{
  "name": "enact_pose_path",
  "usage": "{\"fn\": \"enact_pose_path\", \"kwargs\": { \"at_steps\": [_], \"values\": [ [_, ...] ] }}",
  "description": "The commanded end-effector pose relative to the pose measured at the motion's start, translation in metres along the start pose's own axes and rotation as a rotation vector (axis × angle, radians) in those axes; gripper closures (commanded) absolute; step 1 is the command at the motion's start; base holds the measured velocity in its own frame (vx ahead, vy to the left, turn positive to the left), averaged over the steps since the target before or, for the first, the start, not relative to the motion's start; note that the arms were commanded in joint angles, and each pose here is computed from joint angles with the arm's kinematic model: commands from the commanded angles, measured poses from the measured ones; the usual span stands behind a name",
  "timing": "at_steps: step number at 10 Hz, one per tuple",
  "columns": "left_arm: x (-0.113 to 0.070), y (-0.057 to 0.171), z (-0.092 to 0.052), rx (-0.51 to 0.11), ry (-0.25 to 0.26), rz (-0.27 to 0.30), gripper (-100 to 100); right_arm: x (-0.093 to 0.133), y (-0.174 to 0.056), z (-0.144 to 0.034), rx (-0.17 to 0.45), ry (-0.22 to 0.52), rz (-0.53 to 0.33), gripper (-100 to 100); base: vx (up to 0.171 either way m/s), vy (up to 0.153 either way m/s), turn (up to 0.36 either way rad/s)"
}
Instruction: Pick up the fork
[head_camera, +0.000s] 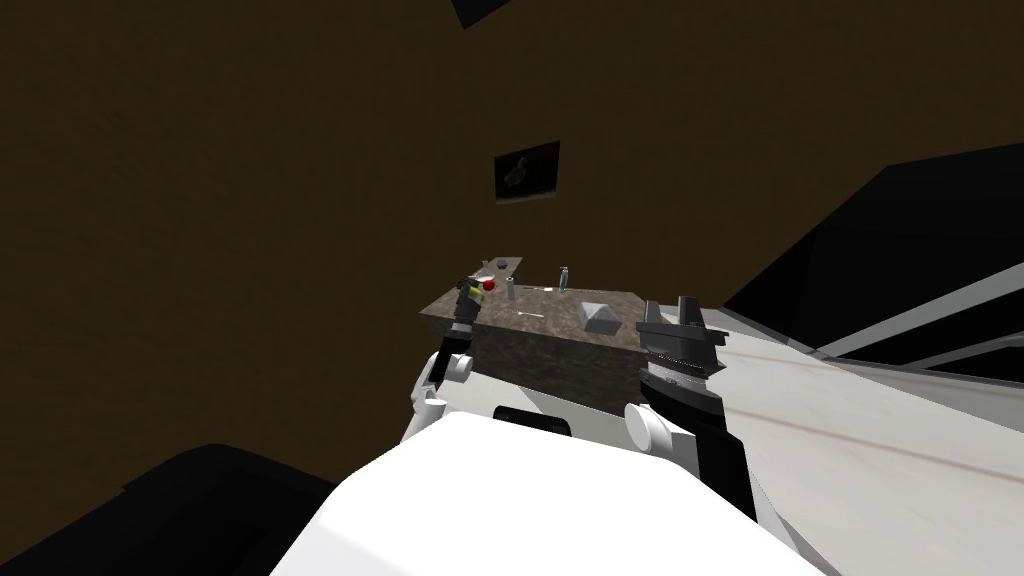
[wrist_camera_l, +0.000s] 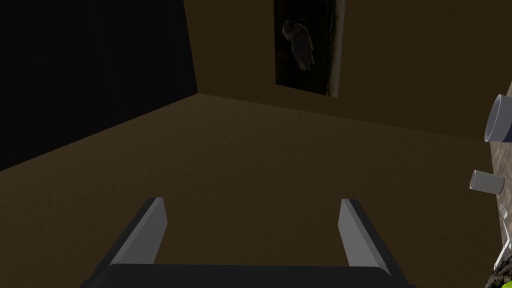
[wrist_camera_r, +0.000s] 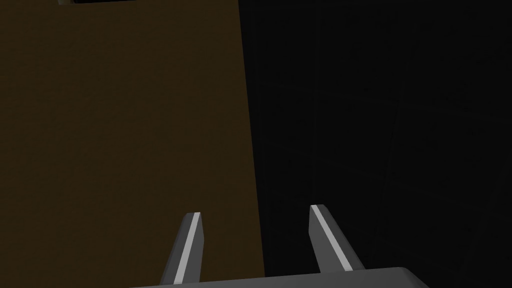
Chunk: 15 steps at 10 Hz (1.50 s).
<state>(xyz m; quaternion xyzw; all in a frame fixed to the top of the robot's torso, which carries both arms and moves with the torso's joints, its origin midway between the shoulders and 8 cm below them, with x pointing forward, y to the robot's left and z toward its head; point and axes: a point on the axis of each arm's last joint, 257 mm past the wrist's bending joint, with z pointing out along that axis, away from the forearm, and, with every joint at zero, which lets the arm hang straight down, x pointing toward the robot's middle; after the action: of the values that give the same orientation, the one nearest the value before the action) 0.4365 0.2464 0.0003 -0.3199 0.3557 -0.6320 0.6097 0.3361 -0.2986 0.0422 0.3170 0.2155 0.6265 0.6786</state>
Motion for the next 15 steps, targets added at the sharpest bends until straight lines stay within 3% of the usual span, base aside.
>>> {"fn": "enact_pose_path", "kwargs": {
  "at_steps": [1,2,3,7,15],
  "values": [
    [0.004,0.008,0.007,-0.015,0.010,-0.006,-100,0.000,0.000,0.000,0.000,0.000,0.000,0,-0.006,-0.022,0.010],
    [0.010,0.022,0.016,-0.054,0.025,-0.014,-100,0.000,0.000,0.000,0.000,0.000,0.000,0,-0.008,-0.029,0.019],
    [0.011,0.020,0.019,-0.049,0.027,-0.014,-100,0.000,0.000,0.000,0.000,0.000,0.000,0,-0.004,-0.024,0.010],
    [0.025,0.049,0.042,-0.131,0.057,-0.025,-100,0.000,0.000,0.000,0.000,0.000,0.000,0,-0.003,-0.027,0.014],
    [0.049,0.116,0.084,-0.338,0.096,-0.015,-100,0.000,0.000,0.000,0.000,0.000,0.000,0,-0.001,-0.032,0.010]
  ]
}}
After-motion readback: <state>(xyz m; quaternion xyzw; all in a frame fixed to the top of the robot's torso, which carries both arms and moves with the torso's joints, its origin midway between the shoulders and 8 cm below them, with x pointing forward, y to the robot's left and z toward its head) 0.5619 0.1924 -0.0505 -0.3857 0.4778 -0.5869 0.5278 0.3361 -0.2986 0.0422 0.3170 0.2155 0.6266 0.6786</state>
